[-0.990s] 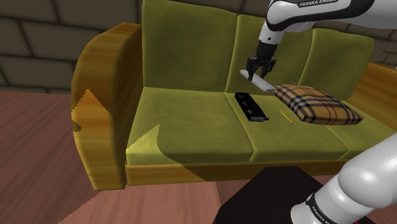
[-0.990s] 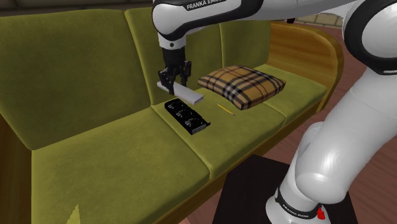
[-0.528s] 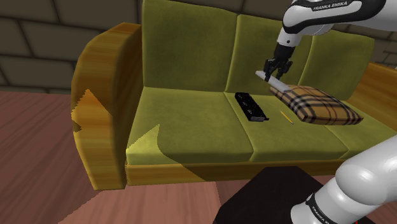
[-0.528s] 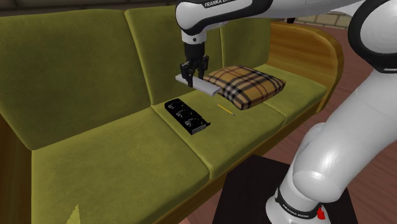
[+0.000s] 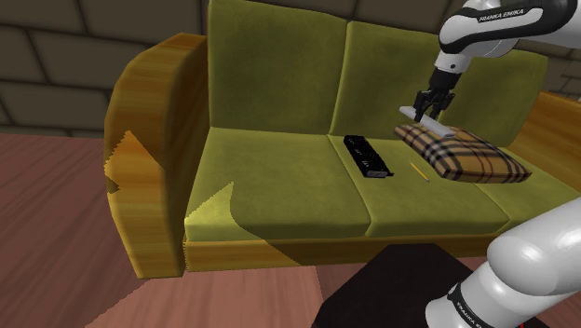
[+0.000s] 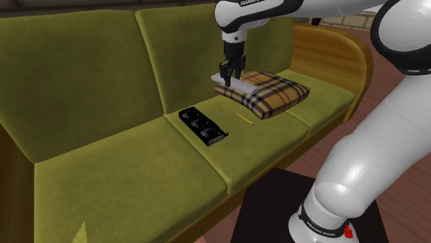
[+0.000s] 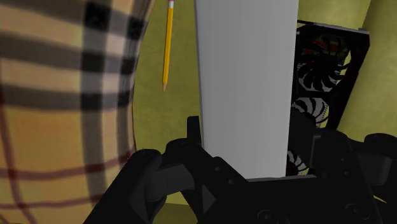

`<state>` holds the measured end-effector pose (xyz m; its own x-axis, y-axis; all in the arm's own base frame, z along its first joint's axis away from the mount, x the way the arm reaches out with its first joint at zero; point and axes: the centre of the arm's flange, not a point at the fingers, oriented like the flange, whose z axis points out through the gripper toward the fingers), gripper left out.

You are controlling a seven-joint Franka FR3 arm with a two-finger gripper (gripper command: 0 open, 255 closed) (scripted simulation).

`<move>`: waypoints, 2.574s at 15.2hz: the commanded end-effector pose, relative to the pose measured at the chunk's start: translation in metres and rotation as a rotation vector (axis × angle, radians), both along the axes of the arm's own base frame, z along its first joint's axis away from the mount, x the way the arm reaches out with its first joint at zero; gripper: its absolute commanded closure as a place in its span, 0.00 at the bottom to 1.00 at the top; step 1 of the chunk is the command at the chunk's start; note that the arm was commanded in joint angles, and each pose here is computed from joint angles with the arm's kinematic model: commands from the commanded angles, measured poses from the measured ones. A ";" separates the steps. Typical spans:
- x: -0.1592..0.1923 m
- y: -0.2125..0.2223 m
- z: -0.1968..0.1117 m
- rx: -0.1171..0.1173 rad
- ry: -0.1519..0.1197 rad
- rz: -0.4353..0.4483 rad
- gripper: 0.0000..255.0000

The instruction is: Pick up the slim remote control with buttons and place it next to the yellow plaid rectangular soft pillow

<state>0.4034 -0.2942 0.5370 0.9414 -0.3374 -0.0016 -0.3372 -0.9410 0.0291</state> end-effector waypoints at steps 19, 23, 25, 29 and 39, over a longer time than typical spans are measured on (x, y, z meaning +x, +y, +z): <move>-0.008 -0.018 -0.100 -0.001 0.000 0.002 1.00; -0.008 -0.018 -0.121 -0.001 0.000 0.002 1.00; -0.008 -0.018 -0.131 -0.001 0.000 0.002 1.00; -0.008 -0.018 -0.153 -0.001 0.000 0.002 1.00; -0.008 -0.018 -0.189 -0.001 0.000 0.002 1.00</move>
